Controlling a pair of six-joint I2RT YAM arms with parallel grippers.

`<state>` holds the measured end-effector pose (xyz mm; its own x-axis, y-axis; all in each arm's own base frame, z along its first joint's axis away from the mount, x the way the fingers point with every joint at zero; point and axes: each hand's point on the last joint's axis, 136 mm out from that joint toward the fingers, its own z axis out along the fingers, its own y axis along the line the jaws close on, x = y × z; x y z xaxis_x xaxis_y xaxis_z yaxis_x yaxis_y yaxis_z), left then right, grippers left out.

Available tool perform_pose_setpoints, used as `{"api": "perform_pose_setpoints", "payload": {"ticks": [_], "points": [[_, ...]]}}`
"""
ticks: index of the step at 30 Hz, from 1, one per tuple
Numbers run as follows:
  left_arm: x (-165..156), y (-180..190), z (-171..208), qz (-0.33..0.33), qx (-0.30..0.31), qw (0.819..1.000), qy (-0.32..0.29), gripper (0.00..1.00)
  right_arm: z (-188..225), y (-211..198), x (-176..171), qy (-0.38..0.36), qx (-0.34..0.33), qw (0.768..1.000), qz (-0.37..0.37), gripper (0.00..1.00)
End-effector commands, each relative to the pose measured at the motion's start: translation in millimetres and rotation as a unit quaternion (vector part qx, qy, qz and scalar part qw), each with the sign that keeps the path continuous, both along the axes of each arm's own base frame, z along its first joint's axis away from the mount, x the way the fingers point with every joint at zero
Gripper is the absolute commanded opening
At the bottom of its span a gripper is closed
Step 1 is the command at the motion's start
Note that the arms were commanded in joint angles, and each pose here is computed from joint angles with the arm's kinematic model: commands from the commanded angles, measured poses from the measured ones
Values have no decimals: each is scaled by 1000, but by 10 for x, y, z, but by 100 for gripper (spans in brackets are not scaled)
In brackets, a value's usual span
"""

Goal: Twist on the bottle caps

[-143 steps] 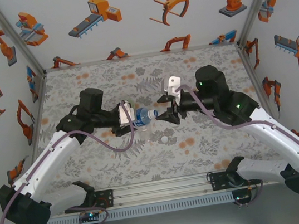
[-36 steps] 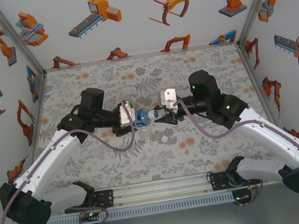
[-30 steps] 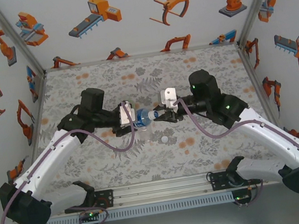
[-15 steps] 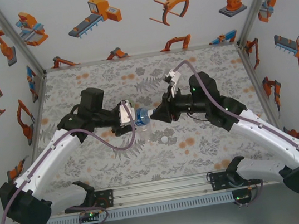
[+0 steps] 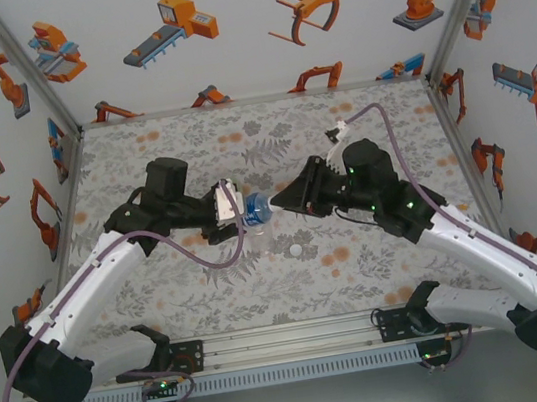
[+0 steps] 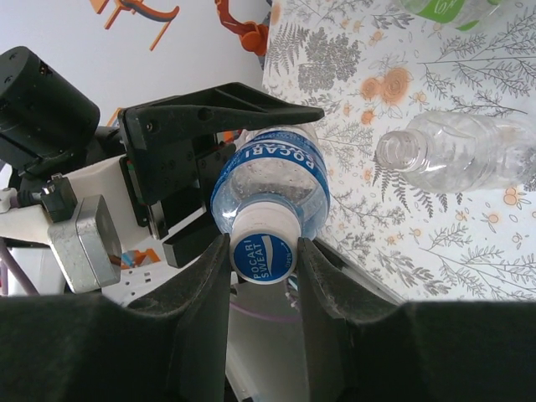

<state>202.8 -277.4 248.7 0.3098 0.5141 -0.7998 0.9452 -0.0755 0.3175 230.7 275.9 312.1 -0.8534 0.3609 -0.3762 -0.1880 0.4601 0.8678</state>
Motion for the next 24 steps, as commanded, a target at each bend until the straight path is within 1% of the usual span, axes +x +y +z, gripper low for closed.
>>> {"api": "perform_pose_setpoints", "payload": {"ticks": [1,3,6,8,11,13,16,18,19,24], "points": [[-179,-46,160,-43,-25,999,-6,2,401,-167,127,-97,-14,995,-34,37],[-175,-47,163,-43,-25,999,-6,2,499,-203,84,-173,-48,984,-12,44],[-178,-45,161,-43,-25,999,-5,2,580,-228,8,-284,-105,953,28,50],[-182,-41,160,-43,-25,999,-7,2,639,-179,-103,-371,-139,915,81,52],[-175,-42,151,-42,-24,999,-6,2,680,-29,-372,-485,-156,840,184,54],[-185,-46,154,-44,-25,999,-6,2,684,40,-508,-541,-160,792,233,55],[-185,-42,164,-44,-25,999,-8,2,653,114,-628,-593,-157,739,278,56],[-186,-46,148,-44,-24,999,-5,2,618,154,-669,-611,-155,717,298,56],[-185,-43,153,-43,-24,999,-6,2,609,169,-662,-615,-154,713,300,56],[-193,-45,148,-45,-24,999,-7,2,591,214,-639,-620,-149,708,302,53]]}}
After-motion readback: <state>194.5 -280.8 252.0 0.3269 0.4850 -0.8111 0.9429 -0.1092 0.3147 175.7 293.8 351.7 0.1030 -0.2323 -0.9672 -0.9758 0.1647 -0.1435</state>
